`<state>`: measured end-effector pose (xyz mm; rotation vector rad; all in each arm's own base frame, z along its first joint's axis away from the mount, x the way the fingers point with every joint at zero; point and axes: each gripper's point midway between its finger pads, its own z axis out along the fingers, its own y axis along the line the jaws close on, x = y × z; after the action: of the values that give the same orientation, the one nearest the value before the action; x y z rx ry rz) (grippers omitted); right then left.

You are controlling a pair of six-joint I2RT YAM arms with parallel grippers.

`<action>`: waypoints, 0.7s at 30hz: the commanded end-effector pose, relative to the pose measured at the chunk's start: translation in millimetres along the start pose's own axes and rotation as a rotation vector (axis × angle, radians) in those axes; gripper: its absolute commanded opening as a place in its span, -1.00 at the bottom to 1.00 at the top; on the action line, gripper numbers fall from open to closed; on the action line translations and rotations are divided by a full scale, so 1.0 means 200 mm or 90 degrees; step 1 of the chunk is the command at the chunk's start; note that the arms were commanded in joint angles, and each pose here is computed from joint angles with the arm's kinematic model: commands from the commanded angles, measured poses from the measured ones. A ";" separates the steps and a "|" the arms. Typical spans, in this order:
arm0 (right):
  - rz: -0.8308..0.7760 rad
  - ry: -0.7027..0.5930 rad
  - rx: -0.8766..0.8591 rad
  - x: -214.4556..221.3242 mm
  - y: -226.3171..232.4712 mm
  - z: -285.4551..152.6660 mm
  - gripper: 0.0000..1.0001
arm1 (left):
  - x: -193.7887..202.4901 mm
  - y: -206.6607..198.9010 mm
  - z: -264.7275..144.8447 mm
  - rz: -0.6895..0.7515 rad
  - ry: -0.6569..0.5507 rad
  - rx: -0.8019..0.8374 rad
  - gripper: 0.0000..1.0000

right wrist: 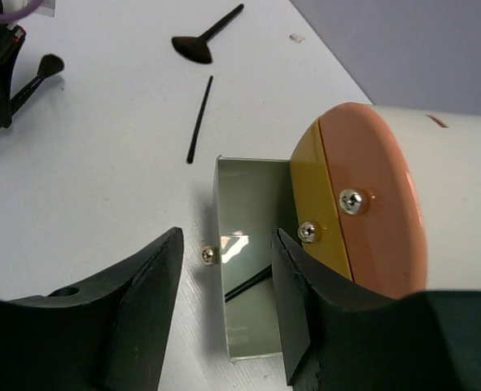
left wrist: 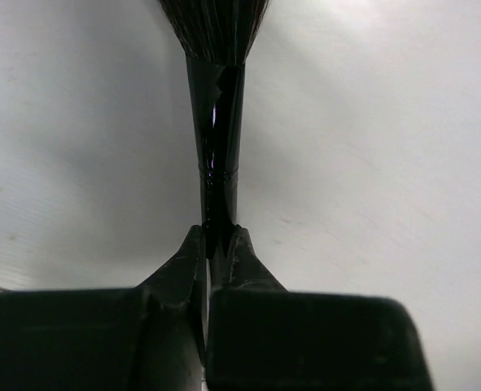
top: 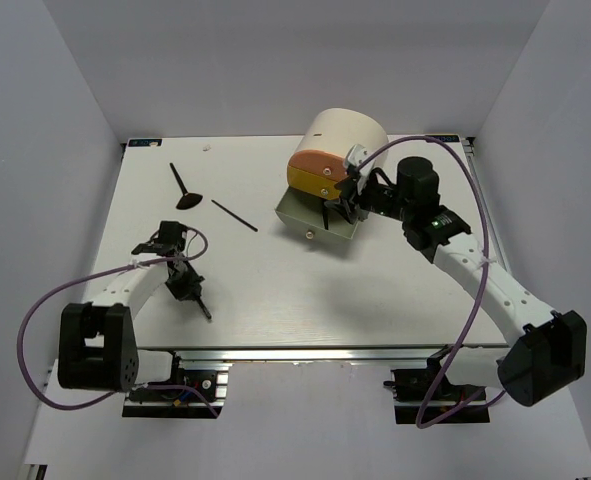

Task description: Organize the makeup

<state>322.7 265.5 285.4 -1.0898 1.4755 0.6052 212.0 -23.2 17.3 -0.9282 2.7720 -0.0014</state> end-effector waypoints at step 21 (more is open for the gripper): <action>-0.014 -0.126 0.272 -0.17 -0.27 -0.33 0.23 | 0.04 -1.87 -0.84 -0.201 0.011 0.674 -1.00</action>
<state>336.2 206.2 314.9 -0.7685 1.4121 0.3801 360.0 -326.4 156.0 -0.8870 2.2585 -1.2202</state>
